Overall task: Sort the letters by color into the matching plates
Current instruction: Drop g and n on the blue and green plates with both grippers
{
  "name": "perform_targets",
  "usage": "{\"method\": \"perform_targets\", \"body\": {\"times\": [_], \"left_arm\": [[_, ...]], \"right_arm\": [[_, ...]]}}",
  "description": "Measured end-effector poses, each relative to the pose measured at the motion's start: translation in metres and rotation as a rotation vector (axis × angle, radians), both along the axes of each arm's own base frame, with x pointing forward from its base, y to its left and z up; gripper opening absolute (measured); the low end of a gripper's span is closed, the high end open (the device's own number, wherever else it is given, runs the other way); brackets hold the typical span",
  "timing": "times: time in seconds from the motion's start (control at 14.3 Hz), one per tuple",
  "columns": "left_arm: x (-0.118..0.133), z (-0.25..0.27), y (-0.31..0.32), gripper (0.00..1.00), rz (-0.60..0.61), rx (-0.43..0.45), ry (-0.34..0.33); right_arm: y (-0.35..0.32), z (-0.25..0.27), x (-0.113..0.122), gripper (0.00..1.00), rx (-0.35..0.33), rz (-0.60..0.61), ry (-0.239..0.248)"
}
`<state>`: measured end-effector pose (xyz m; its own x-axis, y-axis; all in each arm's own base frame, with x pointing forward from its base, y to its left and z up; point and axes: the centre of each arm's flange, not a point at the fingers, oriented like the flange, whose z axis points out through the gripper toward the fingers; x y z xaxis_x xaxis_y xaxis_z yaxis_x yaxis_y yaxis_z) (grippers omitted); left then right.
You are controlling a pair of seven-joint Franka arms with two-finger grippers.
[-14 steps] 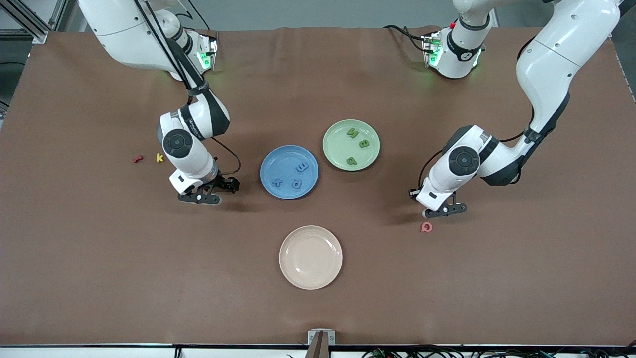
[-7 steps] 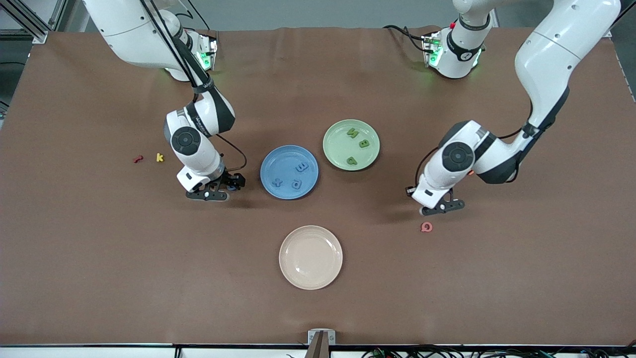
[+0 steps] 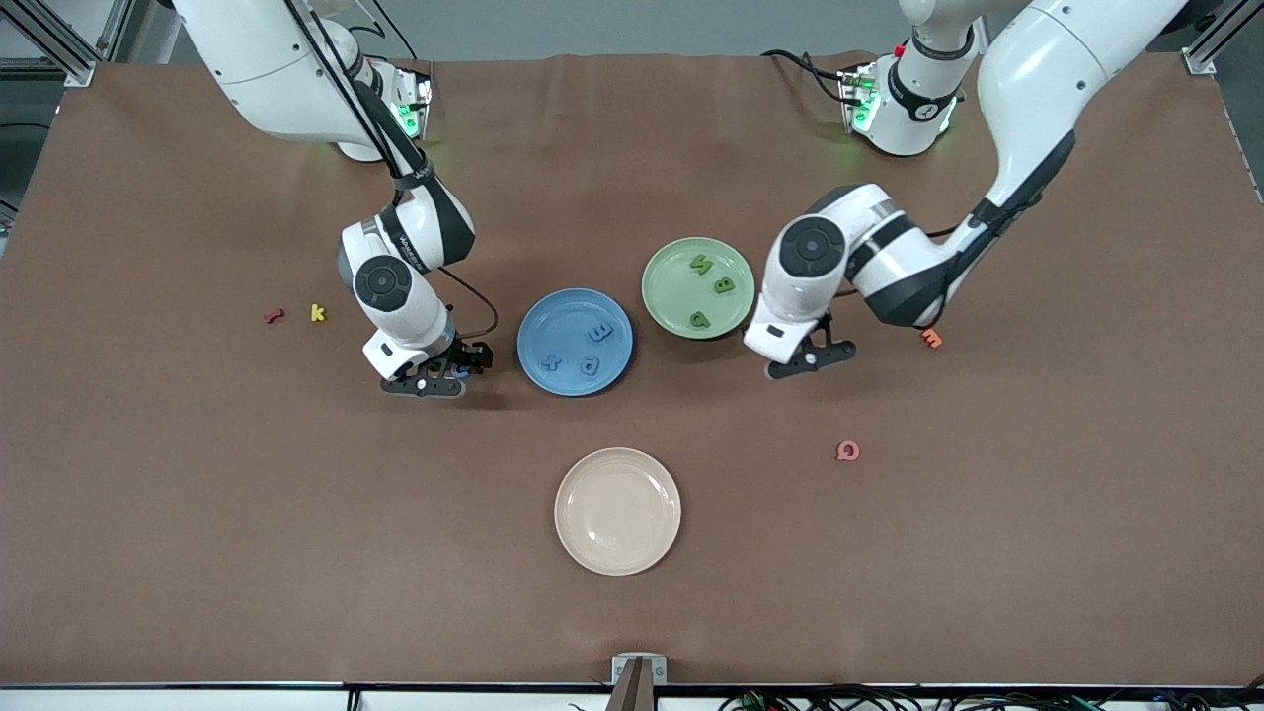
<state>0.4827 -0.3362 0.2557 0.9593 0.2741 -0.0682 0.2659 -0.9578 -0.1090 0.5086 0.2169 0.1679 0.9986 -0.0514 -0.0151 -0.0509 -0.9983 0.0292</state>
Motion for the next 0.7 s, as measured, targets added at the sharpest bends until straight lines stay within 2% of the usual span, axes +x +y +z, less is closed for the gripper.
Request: {"method": "perform_targets", "body": {"times": [0.14,0.21,0.28,0.56,0.7], "left_arm": [[-0.020,0.000,-0.025,0.26,0.019,-0.012,0.027],[-0.030,-0.001,-0.038,0.26,0.019,-0.013,0.034],[-0.041,-0.002,-0.050,0.26,0.022,-0.011,0.038],[-0.078,-0.012,-0.087,0.26,0.020,-0.007,0.059],[-0.093,-0.017,-0.102,0.26,0.013,-0.023,0.067]], "right_arm": [[0.002,0.002,0.001,0.76,0.004,0.002,-0.006],[0.002,0.002,0.001,0.76,0.004,0.003,-0.006],[0.003,0.003,0.001,0.69,0.005,0.002,-0.009],[0.003,0.005,0.002,0.59,0.006,0.002,-0.011],[0.003,0.007,0.003,0.44,0.008,0.001,-0.016]]}}
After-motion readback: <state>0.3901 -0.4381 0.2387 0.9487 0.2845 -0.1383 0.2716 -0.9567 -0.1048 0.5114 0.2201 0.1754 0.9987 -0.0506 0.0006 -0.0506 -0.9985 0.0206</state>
